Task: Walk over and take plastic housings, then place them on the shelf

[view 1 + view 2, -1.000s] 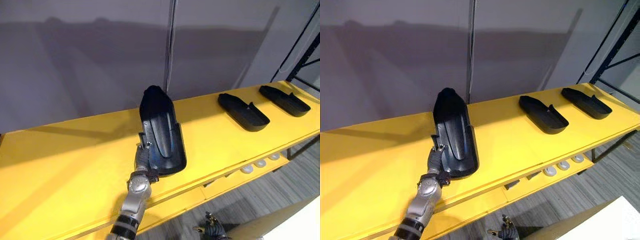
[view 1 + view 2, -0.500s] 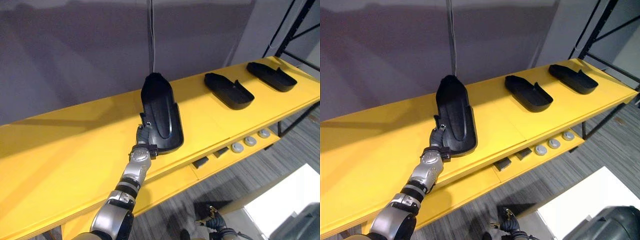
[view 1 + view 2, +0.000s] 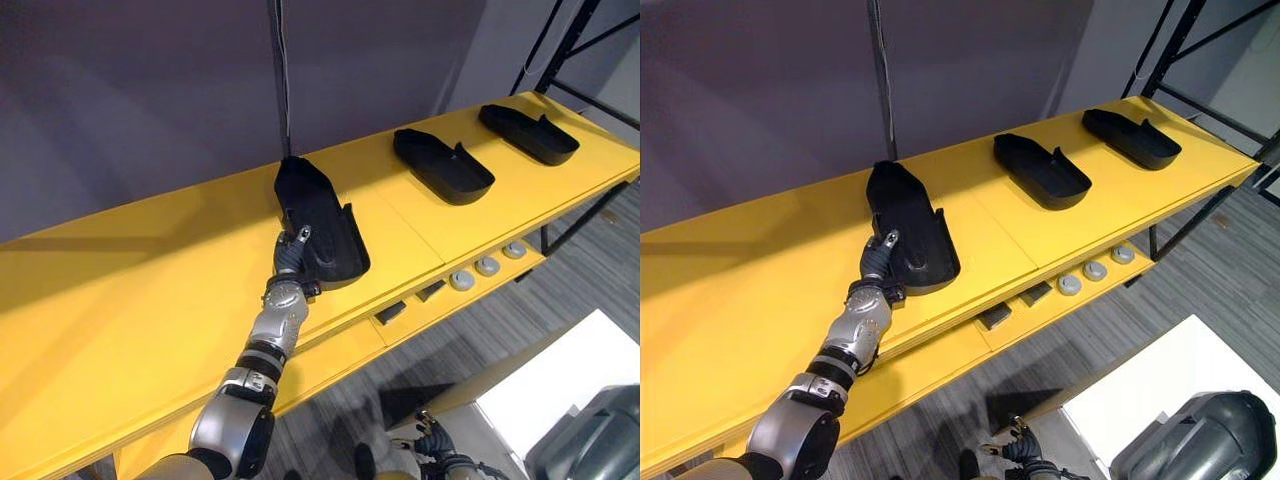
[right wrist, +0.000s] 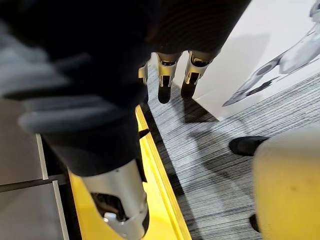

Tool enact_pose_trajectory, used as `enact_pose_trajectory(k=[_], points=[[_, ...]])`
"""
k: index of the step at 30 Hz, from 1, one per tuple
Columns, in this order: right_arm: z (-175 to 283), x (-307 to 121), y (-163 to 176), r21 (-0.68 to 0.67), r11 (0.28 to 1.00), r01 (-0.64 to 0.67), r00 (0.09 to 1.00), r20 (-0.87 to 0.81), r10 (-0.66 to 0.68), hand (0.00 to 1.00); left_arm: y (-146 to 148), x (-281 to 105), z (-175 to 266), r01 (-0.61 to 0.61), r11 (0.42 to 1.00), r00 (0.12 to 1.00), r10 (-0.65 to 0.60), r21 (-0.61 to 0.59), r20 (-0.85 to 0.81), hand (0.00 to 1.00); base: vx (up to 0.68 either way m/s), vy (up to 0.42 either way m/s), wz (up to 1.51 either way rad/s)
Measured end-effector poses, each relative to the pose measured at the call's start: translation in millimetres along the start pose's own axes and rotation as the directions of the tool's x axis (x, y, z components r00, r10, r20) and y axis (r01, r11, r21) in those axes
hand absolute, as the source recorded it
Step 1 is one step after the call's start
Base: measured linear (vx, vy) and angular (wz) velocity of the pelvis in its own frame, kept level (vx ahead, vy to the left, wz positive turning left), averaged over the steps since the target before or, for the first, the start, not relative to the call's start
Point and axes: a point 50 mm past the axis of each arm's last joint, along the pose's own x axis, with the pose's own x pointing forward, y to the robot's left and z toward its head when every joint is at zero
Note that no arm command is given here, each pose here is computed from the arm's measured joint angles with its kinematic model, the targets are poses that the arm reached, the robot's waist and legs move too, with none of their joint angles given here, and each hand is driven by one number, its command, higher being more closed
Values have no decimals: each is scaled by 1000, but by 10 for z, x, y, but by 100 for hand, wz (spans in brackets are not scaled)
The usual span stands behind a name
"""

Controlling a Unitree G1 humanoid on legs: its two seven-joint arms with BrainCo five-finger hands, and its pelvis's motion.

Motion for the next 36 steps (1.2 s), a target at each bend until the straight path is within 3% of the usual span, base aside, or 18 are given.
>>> enact_pose_trajectory(k=[8,19,25,26,31,36], points=[[83,22,1,-1,1000,2,1000,28,-2,0,41,-83,46,-33,997,999,36,-66,38,0,-14,-8,2],[-88,-57,-5,16,1000,12,1000,-15,-12,0,316,-508,169,-55,978,973,98,-203,211,0,-9,-3,2],[-187,-116,-16,28,999,17,999,-38,-16,0,298,-725,365,26,987,936,32,-159,349,0,-4,-2,1],[-200,-123,-25,37,999,19,999,-41,-18,0,249,-779,405,75,988,926,-18,-136,378,100,0,0,0],[-231,-139,-49,47,999,9,999,-48,-7,0,36,-990,423,260,964,860,-253,45,444,100,-1,-1,1],[-226,-136,-52,46,999,-3,999,-46,5,0,-218,-1133,274,455,864,776,-503,214,380,100,0,0,0]])
